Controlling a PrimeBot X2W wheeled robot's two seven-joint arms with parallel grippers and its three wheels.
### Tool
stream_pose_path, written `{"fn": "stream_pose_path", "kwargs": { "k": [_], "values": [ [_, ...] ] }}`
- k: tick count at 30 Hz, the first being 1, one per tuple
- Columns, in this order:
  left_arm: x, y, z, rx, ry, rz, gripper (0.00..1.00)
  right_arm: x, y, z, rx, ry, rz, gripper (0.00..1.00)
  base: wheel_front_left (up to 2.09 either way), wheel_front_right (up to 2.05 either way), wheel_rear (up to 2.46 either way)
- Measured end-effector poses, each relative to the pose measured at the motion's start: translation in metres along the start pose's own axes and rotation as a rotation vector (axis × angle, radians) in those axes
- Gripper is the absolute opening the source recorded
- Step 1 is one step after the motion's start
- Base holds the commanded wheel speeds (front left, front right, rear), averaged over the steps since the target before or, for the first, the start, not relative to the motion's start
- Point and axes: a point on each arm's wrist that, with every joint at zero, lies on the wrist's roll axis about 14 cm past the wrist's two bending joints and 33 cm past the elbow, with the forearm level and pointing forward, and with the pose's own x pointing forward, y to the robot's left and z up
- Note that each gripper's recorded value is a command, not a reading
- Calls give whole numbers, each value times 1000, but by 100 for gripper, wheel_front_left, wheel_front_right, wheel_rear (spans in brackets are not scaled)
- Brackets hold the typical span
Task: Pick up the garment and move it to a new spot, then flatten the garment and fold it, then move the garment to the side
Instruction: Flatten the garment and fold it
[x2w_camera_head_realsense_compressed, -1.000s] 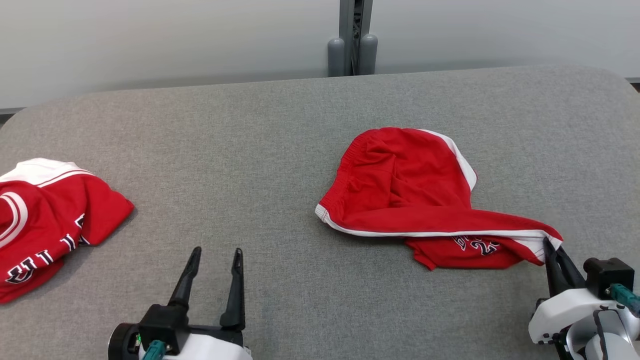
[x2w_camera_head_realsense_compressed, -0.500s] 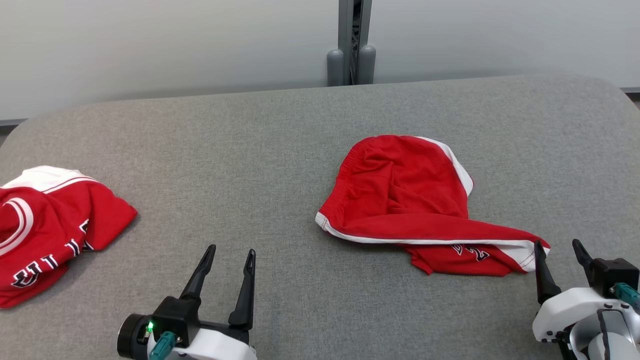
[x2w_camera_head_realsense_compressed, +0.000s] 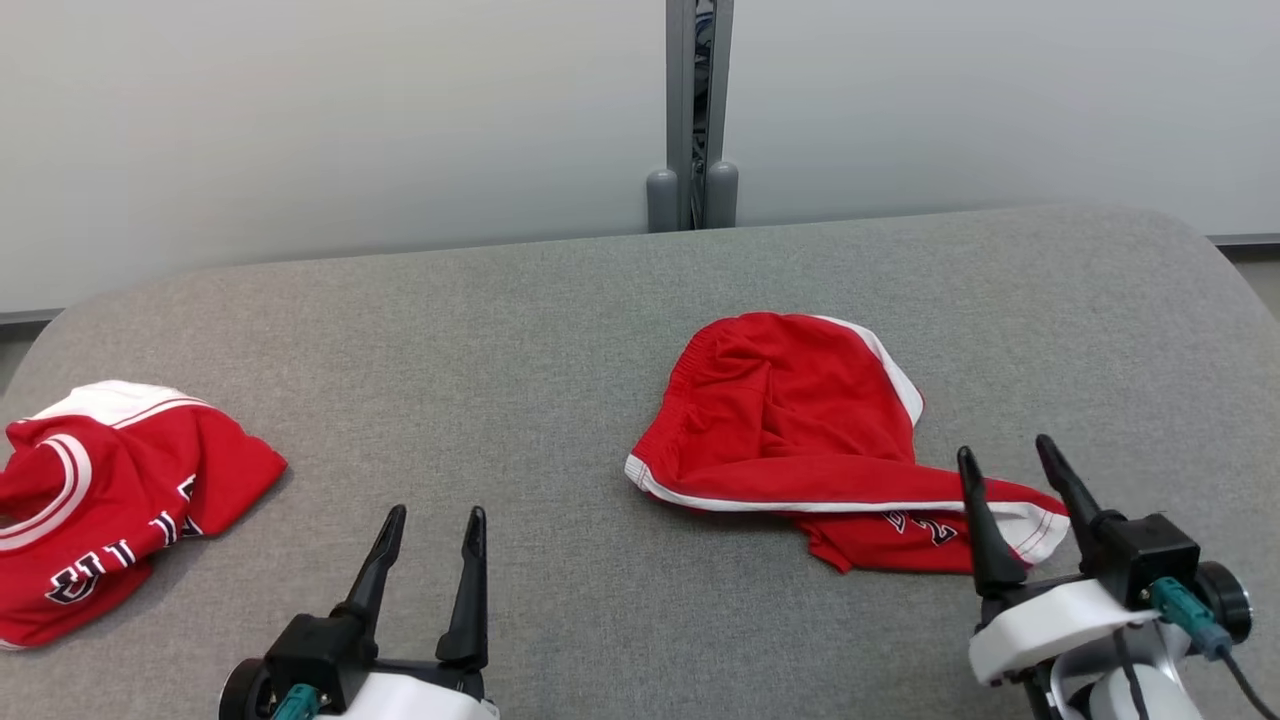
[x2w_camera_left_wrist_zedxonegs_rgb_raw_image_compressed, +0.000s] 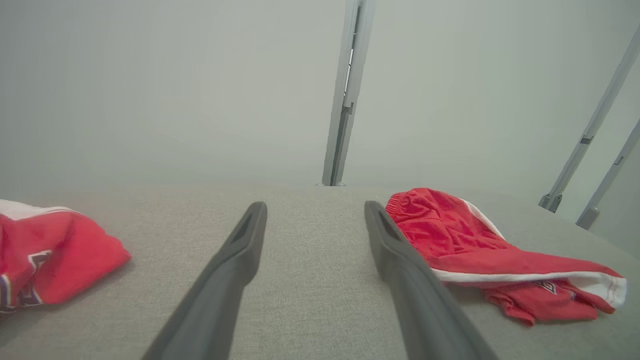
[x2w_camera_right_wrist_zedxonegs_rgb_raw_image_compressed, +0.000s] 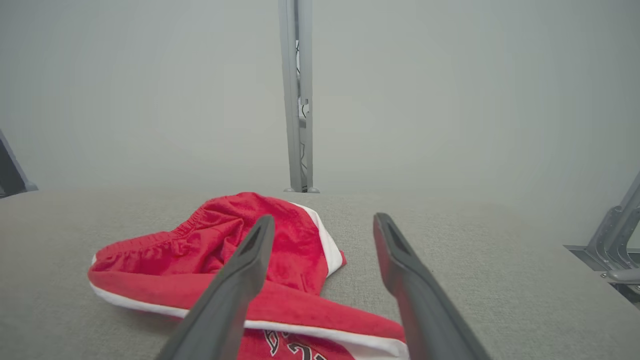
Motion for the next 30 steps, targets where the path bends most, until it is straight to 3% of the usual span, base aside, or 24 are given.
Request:
{"fn": "stream_pose_path", "kwargs": {
  "k": [8, 30],
  "values": [
    [-12, 7, 4, -56, -10, 43, 100, -21, 34, 15, 53, -58, 74, 100, 0, 0, 0],
    [-21, 4, -8, -34, 28, 37, 100, -41, 34, -2, 81, -10, 64, 100, 0, 0, 0]
  ]
}}
